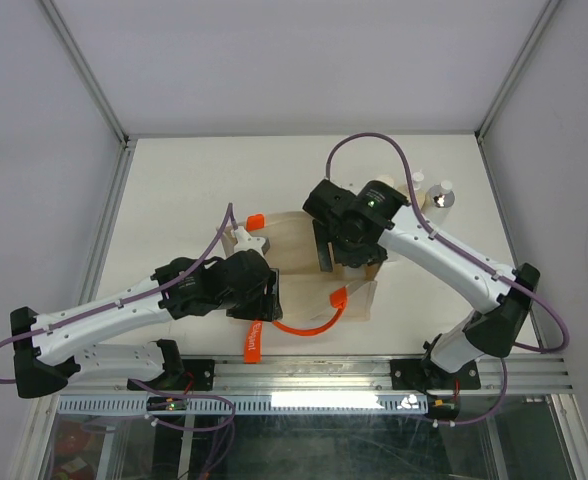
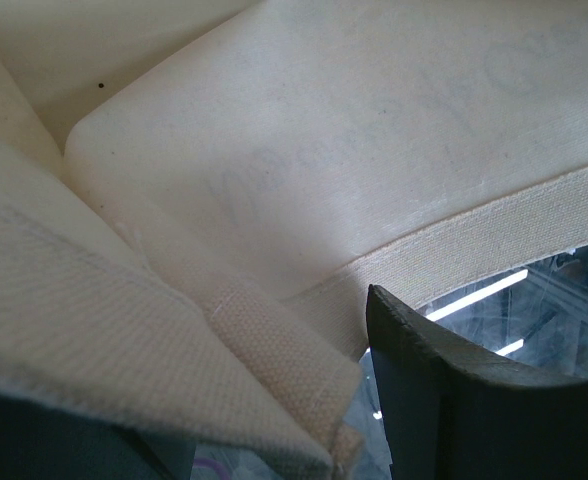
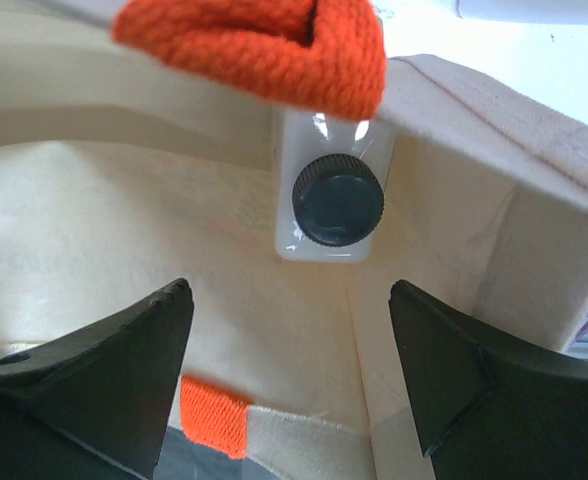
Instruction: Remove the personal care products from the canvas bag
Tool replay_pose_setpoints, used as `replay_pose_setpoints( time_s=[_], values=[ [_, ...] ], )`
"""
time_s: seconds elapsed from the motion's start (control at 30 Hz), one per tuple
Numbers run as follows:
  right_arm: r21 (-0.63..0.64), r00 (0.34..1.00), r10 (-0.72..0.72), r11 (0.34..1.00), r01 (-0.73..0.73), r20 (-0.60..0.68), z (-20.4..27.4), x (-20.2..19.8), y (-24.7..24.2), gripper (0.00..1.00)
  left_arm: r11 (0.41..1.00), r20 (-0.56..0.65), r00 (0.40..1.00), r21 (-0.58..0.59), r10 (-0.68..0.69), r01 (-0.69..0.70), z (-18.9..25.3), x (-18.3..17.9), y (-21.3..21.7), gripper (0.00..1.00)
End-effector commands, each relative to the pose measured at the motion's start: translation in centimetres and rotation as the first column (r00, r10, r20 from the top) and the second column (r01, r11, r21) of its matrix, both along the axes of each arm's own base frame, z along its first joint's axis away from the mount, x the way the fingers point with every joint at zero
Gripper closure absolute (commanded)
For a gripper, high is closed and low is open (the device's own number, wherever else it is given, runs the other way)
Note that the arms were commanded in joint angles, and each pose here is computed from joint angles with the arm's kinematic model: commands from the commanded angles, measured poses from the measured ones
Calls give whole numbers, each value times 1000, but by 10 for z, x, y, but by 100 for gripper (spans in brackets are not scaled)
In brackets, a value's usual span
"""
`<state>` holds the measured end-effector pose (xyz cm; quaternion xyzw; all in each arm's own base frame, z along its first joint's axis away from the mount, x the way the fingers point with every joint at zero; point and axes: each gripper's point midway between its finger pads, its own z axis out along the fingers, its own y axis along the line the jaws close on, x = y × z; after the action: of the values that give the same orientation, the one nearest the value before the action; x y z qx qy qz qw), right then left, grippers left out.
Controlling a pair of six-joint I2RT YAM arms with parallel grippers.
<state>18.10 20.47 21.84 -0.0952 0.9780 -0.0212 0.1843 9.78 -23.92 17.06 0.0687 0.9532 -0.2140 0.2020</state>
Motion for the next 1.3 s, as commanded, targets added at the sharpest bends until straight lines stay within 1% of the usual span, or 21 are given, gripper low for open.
replay_pose_setpoints(
  time_s=[0.0, 0.1, 0.27, 0.47, 0.63, 0.77, 0.83, 0.97, 1.1, 1.27],
  values=[
    [-2, 995, -73, 997, 73, 69, -4, 15, -5, 20, 997, 51, 998, -71, -27, 30, 18, 5, -11, 41],
    [-36, 991, -106, 993, 109, 83, -15, 20, -11, 22, 997, 49, 998, -75, -26, 30, 18, 4, -10, 41],
    [7, 990, -134, 991, 134, 53, -40, 27, -11, 21, 996, 48, 999, -83, -19, 23, 18, 3, -7, 41],
    [20, 991, -135, 991, 135, 9, -69, 29, -9, 22, 996, 57, 998, -92, -10, 15, 20, 3, -5, 41],
    [11, 992, -126, 992, 126, -27, -86, 29, -5, 24, 996, 54, 998, -87, -15, 20, 19, 3, -7, 40],
    [24, 992, -114, 993, 115, -49, -93, 27, 0, 38, 996, 56, 998, -85, -15, 19, 20, 4, -7, 40],
    [32, 992, -111, 993, 113, -54, -93, 25, 1, 44, 996, 55, 998, -86, -14, 19, 19, 4, -8, 40],
    [68, 995, -100, 992, 102, -29, -81, 27, 3, 59, 996, 51, 999, -86, -13, 17, 18, 3, -7, 40],
    [165, 998, -61, 984, 59, 9, -57, 29, 15, 75, 996, 50, 999, -84, -13, 17, 18, 3, -7, 40],
    [346, 996, 15, 937, -45, 90, -17, 28, 36, 91, 997, 51, 999, -81, -15, 19, 19, 4, -9, 41]
  ],
)
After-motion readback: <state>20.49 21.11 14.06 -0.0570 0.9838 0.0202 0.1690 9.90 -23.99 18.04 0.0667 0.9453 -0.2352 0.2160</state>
